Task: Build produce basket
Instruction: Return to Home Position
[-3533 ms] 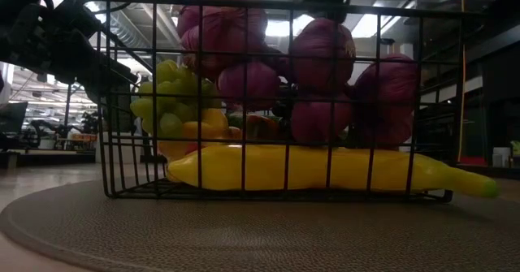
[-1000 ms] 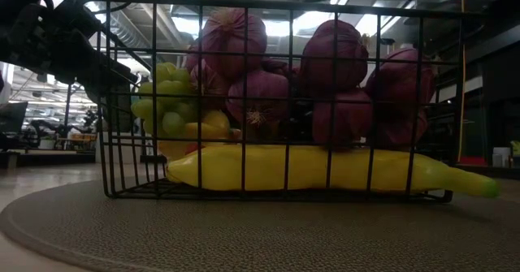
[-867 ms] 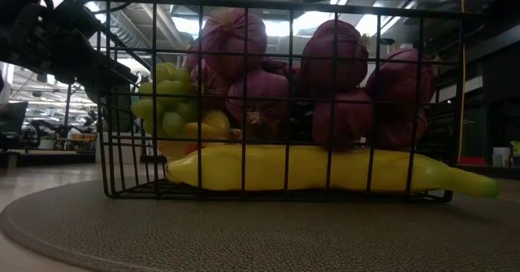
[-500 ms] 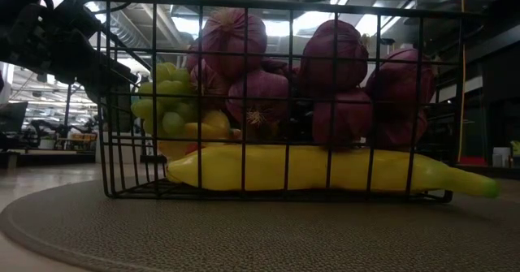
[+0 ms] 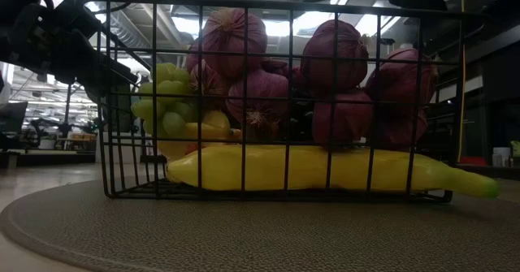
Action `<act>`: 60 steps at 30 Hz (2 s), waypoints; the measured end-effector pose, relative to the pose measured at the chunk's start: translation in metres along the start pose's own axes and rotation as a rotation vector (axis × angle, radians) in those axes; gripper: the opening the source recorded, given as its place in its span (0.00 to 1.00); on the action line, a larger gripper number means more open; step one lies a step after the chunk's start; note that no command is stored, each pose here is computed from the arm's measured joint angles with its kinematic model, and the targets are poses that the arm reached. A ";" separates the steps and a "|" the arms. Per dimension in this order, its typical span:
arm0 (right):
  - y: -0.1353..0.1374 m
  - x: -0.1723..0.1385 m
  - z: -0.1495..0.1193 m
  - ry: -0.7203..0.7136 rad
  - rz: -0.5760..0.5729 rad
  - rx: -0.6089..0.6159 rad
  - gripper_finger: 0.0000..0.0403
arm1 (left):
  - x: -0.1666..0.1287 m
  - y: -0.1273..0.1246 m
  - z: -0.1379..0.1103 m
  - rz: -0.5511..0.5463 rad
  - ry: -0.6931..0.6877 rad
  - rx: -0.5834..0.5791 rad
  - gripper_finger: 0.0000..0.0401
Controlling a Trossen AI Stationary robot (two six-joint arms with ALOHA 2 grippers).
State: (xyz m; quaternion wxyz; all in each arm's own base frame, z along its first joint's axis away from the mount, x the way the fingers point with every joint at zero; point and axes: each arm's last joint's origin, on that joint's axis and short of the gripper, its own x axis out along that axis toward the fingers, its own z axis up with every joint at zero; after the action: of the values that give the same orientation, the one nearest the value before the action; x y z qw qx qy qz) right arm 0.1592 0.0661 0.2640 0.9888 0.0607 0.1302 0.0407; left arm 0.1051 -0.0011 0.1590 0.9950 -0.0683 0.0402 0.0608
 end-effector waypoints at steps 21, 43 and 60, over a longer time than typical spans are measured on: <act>-0.050 0.013 -0.032 -0.054 0.221 0.059 0.77 | 0.000 0.000 0.000 0.000 0.000 0.000 0.30; -0.065 -0.031 -0.089 -0.133 0.171 0.076 0.77 | 0.000 0.000 0.000 0.000 0.000 0.000 0.30; -0.070 -0.036 -0.105 -0.209 0.057 -0.009 0.77 | 0.000 0.000 0.000 0.000 0.000 0.000 0.30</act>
State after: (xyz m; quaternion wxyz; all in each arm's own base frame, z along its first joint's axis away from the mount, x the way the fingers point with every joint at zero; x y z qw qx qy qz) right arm 0.1017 0.0050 0.1629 0.9957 0.0640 0.0245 0.0629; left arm 0.1051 -0.0011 0.1590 0.9950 -0.0682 0.0403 0.0607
